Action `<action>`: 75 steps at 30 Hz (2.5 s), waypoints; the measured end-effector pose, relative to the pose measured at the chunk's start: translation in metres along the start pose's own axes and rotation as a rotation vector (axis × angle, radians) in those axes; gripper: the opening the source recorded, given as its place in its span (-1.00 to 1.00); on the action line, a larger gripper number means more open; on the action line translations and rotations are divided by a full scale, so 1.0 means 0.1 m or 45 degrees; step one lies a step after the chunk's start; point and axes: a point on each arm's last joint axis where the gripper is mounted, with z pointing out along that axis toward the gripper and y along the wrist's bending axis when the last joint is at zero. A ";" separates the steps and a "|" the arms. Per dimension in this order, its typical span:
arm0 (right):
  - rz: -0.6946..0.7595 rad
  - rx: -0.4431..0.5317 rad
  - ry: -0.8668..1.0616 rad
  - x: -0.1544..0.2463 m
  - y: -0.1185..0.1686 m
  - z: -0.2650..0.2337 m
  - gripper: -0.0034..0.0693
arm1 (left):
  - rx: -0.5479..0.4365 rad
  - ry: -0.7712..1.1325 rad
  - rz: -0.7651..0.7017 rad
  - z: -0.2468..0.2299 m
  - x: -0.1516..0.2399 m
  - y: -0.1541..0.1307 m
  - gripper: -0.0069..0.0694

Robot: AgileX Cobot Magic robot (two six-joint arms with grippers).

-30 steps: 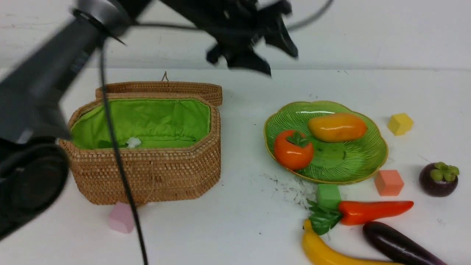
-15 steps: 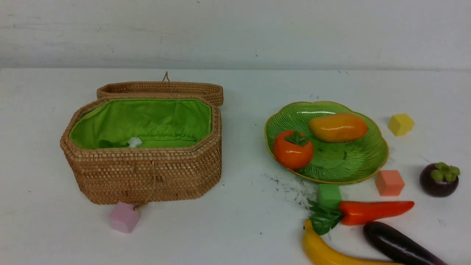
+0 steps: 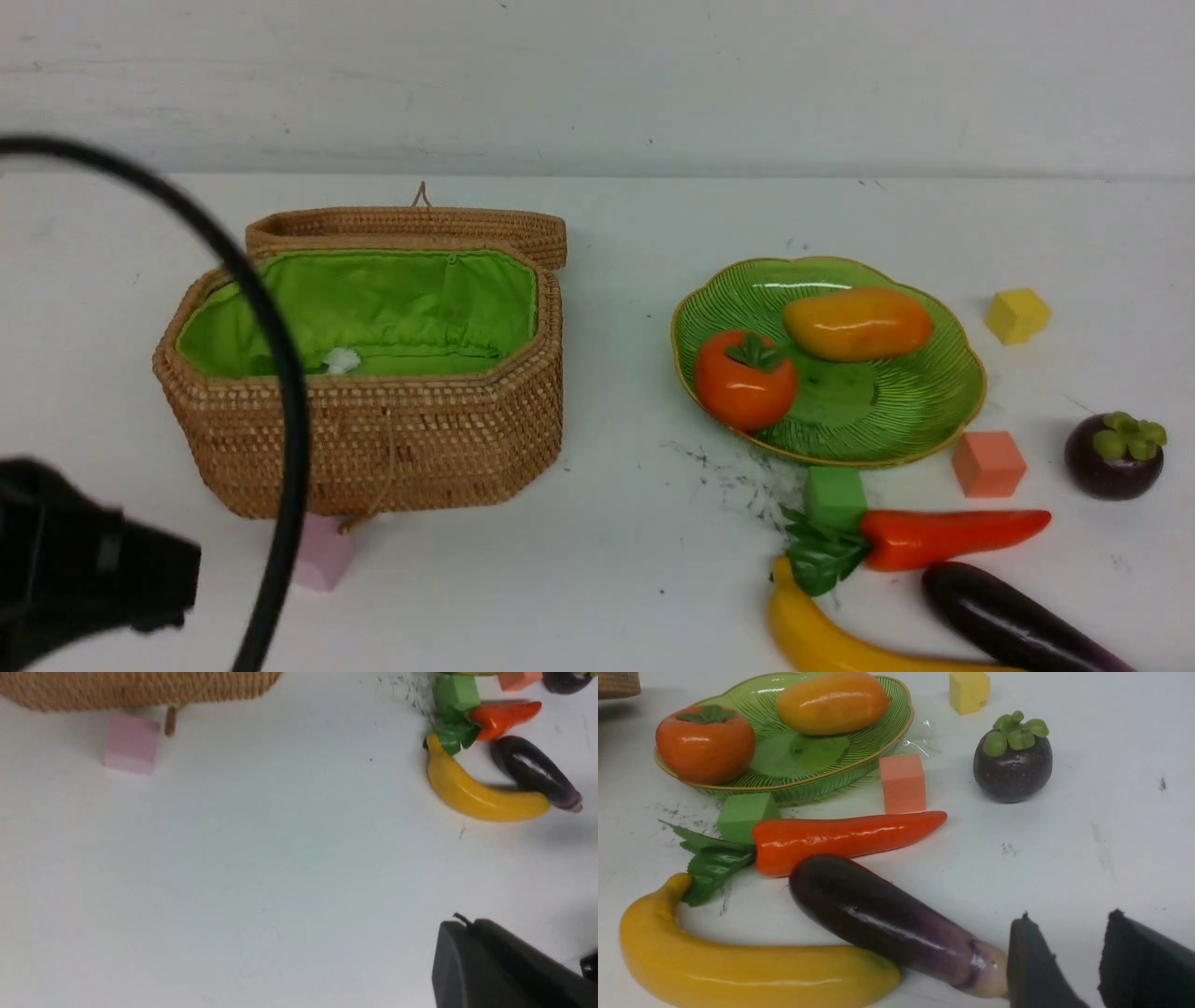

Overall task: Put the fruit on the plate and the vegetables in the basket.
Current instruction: Use the right arm to grab a banana and put it into the right plate

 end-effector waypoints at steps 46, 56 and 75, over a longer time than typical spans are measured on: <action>0.000 0.000 0.000 0.00 0.00 0.00 -0.23 | -0.484 -1.026 0.117 0.33 1.15 1.06 -0.83; 0.000 0.000 0.000 0.00 0.00 0.00 -0.23 | -0.565 -0.855 0.016 0.80 1.44 1.37 -0.81; 0.000 0.000 0.000 0.00 0.00 0.00 -0.23 | -0.555 -0.859 0.023 0.80 1.44 1.37 -0.77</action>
